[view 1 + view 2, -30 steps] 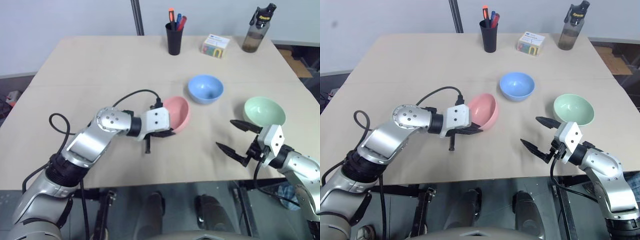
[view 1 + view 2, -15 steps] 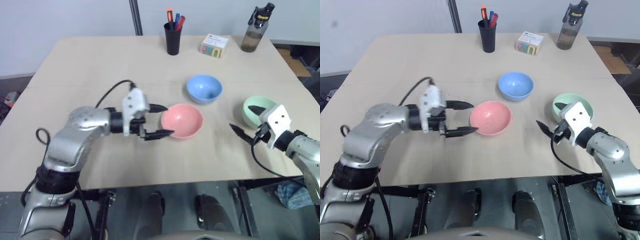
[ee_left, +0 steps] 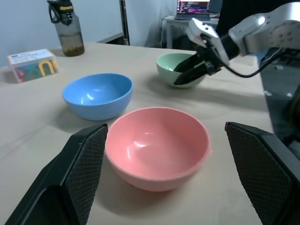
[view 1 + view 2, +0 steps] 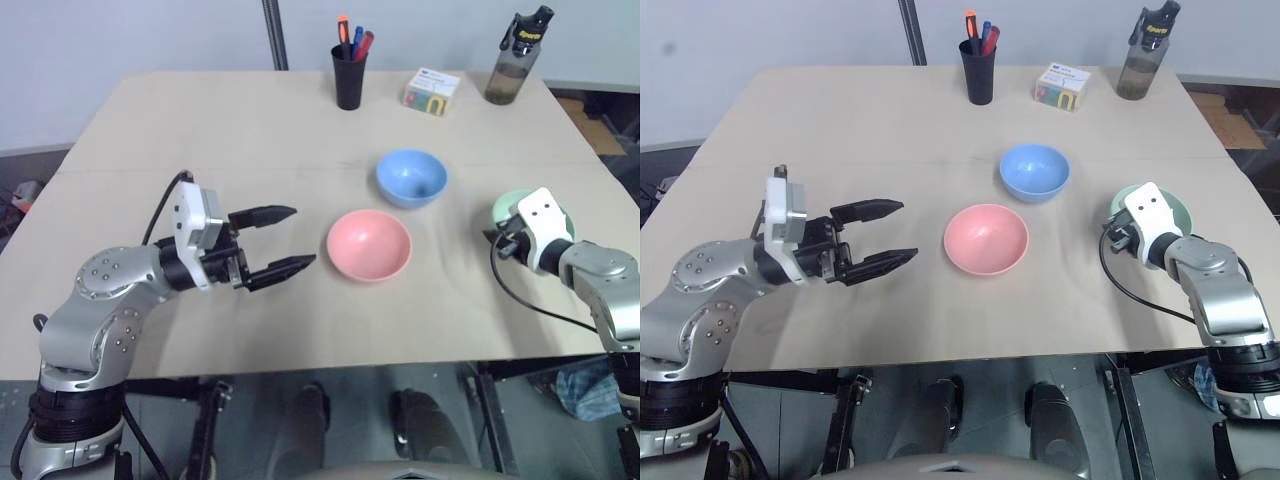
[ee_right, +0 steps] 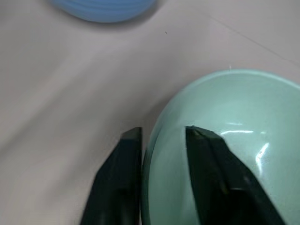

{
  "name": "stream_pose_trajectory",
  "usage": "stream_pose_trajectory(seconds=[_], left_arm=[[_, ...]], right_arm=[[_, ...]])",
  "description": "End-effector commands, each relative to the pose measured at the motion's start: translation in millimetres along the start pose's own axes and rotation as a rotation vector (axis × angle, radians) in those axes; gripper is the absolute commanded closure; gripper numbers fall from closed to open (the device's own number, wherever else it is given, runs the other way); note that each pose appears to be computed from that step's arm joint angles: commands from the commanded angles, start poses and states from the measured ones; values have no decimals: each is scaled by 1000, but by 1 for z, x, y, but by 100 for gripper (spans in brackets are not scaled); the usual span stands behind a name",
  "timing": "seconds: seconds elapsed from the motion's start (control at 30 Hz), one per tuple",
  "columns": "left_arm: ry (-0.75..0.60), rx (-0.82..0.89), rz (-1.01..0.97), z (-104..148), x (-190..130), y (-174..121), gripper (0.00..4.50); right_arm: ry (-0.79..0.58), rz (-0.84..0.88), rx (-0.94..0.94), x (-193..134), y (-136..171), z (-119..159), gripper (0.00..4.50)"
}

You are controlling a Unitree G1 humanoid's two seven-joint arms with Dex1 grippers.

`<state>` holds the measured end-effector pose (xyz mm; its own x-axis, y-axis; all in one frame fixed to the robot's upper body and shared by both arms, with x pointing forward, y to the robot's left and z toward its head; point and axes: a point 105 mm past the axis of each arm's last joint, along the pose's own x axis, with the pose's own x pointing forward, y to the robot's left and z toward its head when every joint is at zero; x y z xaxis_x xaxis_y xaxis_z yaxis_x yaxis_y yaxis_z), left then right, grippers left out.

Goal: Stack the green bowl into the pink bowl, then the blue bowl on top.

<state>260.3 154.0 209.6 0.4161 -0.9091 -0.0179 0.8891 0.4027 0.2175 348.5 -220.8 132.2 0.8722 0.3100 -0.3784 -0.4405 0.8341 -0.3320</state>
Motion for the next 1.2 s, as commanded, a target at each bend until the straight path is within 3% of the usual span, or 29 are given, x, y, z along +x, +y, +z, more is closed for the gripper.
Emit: stream_pose_trajectory(seconds=[0.03, 0.1, 0.17, 0.27, 0.33, 0.63, 0.77, 0.8, 0.83, 1.03, 1.2], left_arm=[[-32, 46, 3, 15, -4, -6, 25], [-30, 43, 10, 14, -7, -7, 25], [-22, 26, 8, 12, -11, -9, 25], [-25, -8, 43, 10, -18, -9, 12], [-17, -21, 66, 8, -24, -9, 12], [-27, -24, 124, 9, -31, -11, 12], [-25, -7, 145, 12, -33, -11, 12], [-26, -5, 151, 13, -33, -12, 0], [-26, -4, 154, 13, -34, -12, 0], [-20, -9, 169, 12, -35, -17, 0], [-16, -7, 182, 12, -35, -17, 0]], right_arm=[[-18, -18, -39, -2, -7, 9, 443], [-63, 8, -93, -4, -4, 20, 443], [-205, 128, -134, -11, 15, 47, 443], [-449, 454, -144, -34, 73, 96, 448], [-520, 558, -161, -41, 96, 113, 448], [-533, 845, -165, -19, 169, 127, 448], [-490, 886, -209, -7, 180, 119, 448], [-487, 885, -215, -6, 179, 118, 375], [-487, 883, -217, -5, 178, 118, 355], [-574, 849, -230, -23, 159, 135, 109], [-653, 829, -274, -42, 126, 156, 109]])
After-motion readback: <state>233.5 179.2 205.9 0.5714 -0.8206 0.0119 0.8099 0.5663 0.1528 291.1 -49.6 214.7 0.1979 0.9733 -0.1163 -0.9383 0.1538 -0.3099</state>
